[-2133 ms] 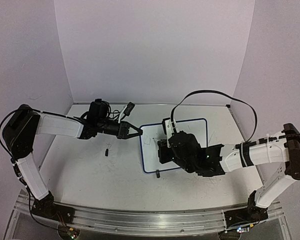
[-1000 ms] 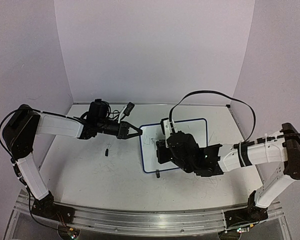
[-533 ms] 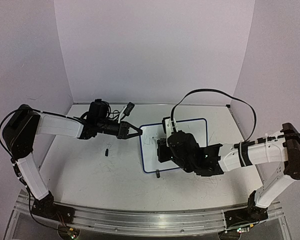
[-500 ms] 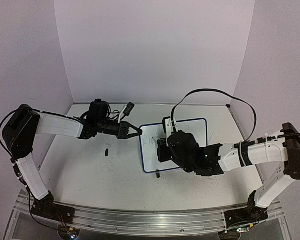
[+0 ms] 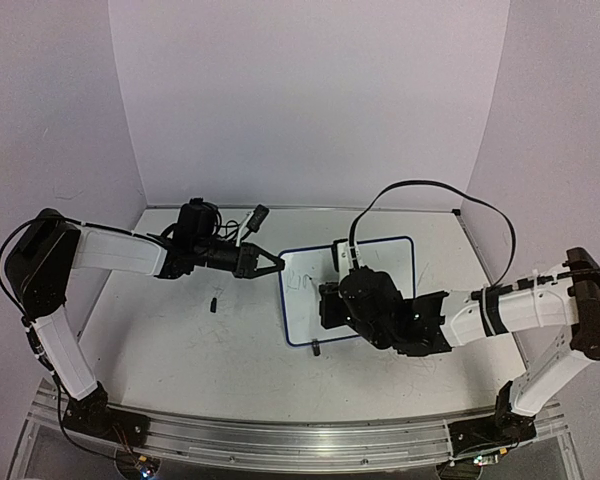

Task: Write a sentence on the whiteboard

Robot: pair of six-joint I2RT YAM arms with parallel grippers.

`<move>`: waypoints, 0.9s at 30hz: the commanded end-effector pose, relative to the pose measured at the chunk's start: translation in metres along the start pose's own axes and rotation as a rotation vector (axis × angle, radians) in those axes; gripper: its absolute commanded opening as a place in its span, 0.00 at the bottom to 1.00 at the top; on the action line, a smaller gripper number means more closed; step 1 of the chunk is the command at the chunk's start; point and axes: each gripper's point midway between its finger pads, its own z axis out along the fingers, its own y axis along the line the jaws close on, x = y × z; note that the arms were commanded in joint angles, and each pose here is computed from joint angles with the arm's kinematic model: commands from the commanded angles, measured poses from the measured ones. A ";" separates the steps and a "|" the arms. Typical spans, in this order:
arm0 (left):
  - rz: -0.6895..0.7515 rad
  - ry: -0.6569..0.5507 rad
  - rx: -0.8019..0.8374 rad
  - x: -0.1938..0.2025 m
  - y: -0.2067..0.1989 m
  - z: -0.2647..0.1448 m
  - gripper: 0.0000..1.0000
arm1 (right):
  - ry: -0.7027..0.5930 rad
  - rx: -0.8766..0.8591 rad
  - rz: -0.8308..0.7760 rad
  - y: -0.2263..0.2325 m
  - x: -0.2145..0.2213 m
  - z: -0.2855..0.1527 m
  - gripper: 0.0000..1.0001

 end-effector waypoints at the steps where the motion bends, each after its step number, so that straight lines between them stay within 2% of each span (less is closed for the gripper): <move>1: 0.037 -0.016 0.040 -0.010 -0.016 -0.007 0.00 | 0.043 0.048 -0.008 -0.015 0.016 0.003 0.00; 27: 0.033 -0.014 0.041 -0.009 -0.016 -0.006 0.00 | 0.073 0.055 -0.009 -0.018 0.028 -0.001 0.00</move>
